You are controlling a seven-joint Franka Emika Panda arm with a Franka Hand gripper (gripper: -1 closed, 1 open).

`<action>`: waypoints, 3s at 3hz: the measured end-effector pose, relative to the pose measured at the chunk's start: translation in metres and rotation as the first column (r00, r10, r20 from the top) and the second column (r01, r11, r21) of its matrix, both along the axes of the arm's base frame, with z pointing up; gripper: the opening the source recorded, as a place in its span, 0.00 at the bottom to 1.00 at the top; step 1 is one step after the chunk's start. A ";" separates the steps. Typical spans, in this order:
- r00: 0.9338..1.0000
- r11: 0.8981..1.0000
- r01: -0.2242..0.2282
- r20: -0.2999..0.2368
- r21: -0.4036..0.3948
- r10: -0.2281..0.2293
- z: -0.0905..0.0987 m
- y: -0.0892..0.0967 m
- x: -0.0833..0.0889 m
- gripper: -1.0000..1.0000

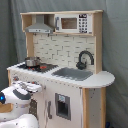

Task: Play with the kitchen

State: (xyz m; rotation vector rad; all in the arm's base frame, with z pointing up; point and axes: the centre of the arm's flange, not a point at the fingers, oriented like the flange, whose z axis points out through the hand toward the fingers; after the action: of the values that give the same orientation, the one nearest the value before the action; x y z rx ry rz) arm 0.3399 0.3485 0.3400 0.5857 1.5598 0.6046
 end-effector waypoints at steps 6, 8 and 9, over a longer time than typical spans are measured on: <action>1.000 0.911 0.028 -0.024 0.411 -0.020 -0.002 0.004 0.005 0.00; 0.999 0.796 0.043 -0.037 0.604 -0.026 -0.002 0.005 0.005 0.00; 0.999 0.729 0.051 -0.044 0.683 -0.028 -0.002 0.005 0.005 0.00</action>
State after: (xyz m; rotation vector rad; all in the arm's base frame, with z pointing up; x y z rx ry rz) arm 0.3450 0.3531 0.3380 1.1882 1.3140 1.1638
